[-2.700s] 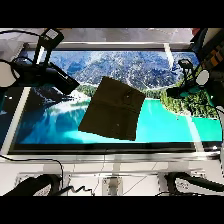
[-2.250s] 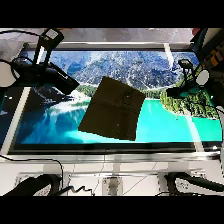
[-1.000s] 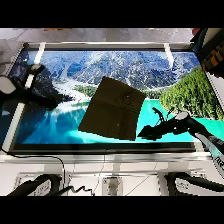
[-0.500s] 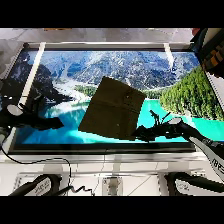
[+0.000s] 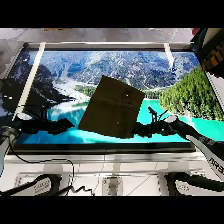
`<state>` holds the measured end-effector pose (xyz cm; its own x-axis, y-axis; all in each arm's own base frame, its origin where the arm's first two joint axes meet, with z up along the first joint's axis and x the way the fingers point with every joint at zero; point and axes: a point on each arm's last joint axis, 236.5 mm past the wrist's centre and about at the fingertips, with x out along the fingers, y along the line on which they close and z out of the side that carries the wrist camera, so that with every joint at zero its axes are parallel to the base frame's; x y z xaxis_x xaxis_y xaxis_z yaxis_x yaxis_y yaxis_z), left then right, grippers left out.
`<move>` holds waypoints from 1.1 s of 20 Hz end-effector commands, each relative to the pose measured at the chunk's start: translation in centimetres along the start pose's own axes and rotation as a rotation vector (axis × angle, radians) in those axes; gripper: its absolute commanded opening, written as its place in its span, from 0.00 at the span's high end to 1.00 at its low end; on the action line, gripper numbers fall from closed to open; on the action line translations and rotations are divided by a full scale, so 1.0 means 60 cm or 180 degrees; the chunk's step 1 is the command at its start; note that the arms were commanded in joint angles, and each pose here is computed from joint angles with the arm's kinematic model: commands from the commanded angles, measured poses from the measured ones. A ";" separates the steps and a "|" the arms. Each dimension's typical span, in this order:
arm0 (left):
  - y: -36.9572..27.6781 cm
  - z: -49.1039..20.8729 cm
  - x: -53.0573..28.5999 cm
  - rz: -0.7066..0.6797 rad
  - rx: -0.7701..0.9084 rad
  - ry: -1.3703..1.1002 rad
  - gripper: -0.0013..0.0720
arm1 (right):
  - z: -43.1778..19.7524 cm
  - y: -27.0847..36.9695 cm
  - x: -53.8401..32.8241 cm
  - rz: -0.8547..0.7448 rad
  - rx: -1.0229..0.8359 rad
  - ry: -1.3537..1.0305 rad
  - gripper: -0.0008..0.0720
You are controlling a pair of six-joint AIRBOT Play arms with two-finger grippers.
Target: Fold the clothes and pants, and hang the long-sleeved shirts on hangers.
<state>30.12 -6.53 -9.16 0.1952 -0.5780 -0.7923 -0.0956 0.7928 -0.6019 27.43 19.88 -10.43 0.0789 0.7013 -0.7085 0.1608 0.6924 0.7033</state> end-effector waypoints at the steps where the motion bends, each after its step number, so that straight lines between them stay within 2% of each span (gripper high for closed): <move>1: -0.020 -0.001 0.033 -0.0172 -0.0062 -0.0006 0.03 | 0.009 0.016 -0.006 0.0037 -0.0114 -0.0001 0.94; 5: -0.044 -0.011 0.095 -0.0122 0.0050 0.0088 0.05 | 0.005 0.014 -0.009 -0.0021 -0.0222 0.0069 0.94; 6: -0.055 -0.005 0.106 -0.0161 0.0007 0.0038 0.19 | 0.001 0.014 -0.009 -0.0025 -0.0238 0.0103 0.94; 10: -0.073 0.030 0.116 -0.0180 -0.0040 -0.0221 0.96 | -0.011 0.009 -0.011 -0.0069 -0.0308 0.0211 0.94; 15: -0.169 0.124 0.036 -0.0411 0.0659 -0.0652 0.96 | 0.031 0.084 -0.050 0.0075 -0.0979 0.0208 0.94; 19: -0.312 0.213 -0.153 -0.0525 0.1443 -0.1613 0.96 | 0.099 0.207 -0.140 0.0171 -0.1707 -0.0211 0.94; 22: -0.413 0.215 -0.335 -0.0529 0.1988 -0.2453 0.96 | 0.123 0.335 -0.254 0.0290 -0.2308 -0.0834 0.94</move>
<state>42.31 -13.11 12.45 0.6408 -0.6150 -0.4595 0.3837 0.7750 -0.5021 35.48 21.67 6.06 0.1957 0.7447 -0.6380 -0.3923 0.6557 0.6451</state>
